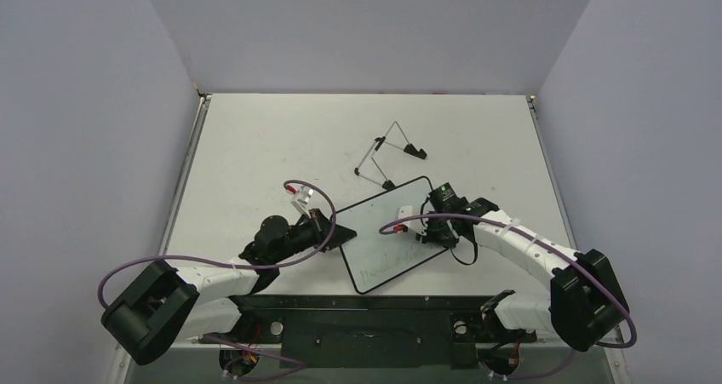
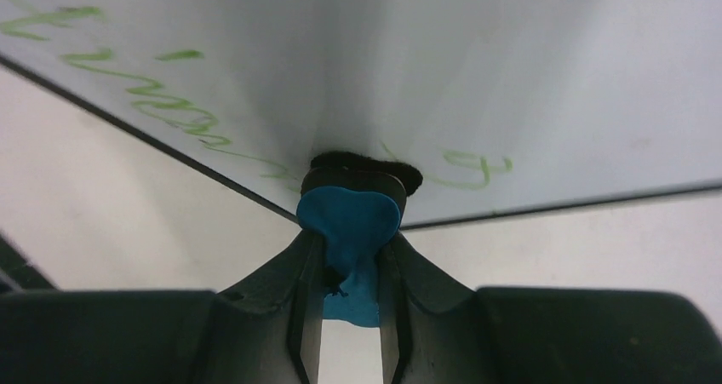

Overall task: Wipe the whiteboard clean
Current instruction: Erase the whiteboard at the center of the board.

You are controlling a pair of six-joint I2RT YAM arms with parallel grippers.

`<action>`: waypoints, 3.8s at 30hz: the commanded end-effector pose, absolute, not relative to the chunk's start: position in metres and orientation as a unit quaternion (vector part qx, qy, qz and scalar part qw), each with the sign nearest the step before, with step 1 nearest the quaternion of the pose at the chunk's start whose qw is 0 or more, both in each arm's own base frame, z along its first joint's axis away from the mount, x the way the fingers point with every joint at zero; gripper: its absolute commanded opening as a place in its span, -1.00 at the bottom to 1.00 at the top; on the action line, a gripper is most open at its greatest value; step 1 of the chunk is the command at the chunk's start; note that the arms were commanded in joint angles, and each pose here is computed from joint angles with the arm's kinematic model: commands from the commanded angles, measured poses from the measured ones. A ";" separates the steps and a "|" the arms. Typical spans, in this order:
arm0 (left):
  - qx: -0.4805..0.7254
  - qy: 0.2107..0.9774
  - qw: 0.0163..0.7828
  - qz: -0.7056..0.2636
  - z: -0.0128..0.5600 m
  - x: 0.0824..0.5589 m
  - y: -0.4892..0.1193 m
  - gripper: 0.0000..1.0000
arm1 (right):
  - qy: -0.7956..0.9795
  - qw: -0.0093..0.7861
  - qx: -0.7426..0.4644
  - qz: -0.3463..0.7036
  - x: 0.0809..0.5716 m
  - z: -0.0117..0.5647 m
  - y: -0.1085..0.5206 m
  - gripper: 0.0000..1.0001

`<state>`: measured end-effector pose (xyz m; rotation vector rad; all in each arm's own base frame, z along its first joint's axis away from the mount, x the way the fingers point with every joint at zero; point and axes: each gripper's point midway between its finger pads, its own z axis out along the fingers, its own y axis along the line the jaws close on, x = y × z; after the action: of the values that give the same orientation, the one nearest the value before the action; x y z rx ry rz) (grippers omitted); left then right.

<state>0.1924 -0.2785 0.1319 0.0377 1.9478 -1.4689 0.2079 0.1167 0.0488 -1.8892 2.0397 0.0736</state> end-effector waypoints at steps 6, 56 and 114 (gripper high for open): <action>0.052 0.686 0.384 -0.616 0.182 0.192 -0.287 -1.00 | 0.816 0.302 -0.478 -0.124 0.289 0.078 0.092 -1.00; 0.048 0.685 0.384 -0.617 0.180 0.195 -0.288 -1.00 | 0.815 0.260 -0.518 0.027 0.257 0.064 0.141 -1.00; -0.026 0.692 0.425 -0.583 0.169 0.238 -0.300 -1.00 | 0.522 0.252 -0.815 0.004 0.158 0.072 0.254 -1.00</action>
<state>0.2374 -0.2934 0.1269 -0.1185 1.8789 -1.3785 0.1418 0.2421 0.0566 -2.3153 1.4285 0.0740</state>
